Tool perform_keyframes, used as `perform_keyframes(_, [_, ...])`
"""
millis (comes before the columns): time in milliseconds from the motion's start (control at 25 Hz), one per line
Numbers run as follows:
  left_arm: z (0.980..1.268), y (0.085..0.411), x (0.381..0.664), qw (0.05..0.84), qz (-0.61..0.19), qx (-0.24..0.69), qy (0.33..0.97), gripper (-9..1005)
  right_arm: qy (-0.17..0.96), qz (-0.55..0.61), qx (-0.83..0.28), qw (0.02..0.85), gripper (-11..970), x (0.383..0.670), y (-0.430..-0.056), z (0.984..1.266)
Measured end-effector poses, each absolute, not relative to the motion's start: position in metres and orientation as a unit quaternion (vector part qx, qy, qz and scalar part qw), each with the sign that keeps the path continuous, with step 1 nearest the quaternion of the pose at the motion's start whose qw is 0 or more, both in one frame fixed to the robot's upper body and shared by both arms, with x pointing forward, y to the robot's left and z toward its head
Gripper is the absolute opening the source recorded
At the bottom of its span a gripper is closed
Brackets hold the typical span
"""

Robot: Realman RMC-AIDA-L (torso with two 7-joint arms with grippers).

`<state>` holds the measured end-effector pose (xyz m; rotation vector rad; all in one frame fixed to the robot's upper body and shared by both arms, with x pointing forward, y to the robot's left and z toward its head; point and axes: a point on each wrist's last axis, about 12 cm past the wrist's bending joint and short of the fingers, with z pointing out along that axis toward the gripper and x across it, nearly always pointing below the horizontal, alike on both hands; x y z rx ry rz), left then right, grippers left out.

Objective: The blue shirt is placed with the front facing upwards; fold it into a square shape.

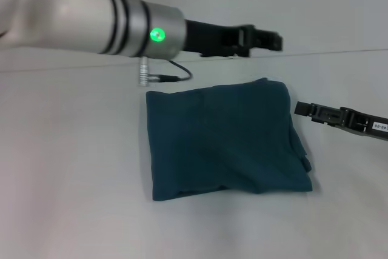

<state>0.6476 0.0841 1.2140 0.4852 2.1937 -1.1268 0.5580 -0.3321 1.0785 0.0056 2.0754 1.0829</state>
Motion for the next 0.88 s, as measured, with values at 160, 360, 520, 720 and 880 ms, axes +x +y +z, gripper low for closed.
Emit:
perform_keyframes(160, [1.215, 0.111, 0.650, 0.312, -0.437, 0.155, 0.829, 649, 0.818, 0.424, 0.001, 0.388, 825, 0.559, -0.333, 1.079])
perform_keyframes(360, [1.209, 0.143, 0.647, 0.301, -0.449, 0.118, 0.833, 821, 0.837, 0.413, -0.003, 0.360, 821, 0.570, -0.334, 1.088])
perform_keyframes(520, [1.196, 0.174, 0.640, 0.288, -0.460, 0.079, 0.836, 889, 0.865, 0.379, 0.000, 0.329, 818, 0.597, -0.344, 1.114])
perform_keyframes(720, [1.179, 0.209, 0.630, 0.272, -0.462, 0.037, 0.843, 889, 0.893, 0.327, 0.027, 0.309, 815, 0.634, -0.355, 1.153])
perform_keyframes(880, [1.155, 0.237, 0.617, 0.260, -0.461, -0.013, 0.848, 889, 0.911, 0.283, 0.034, 0.299, 812, 0.654, -0.355, 1.177])
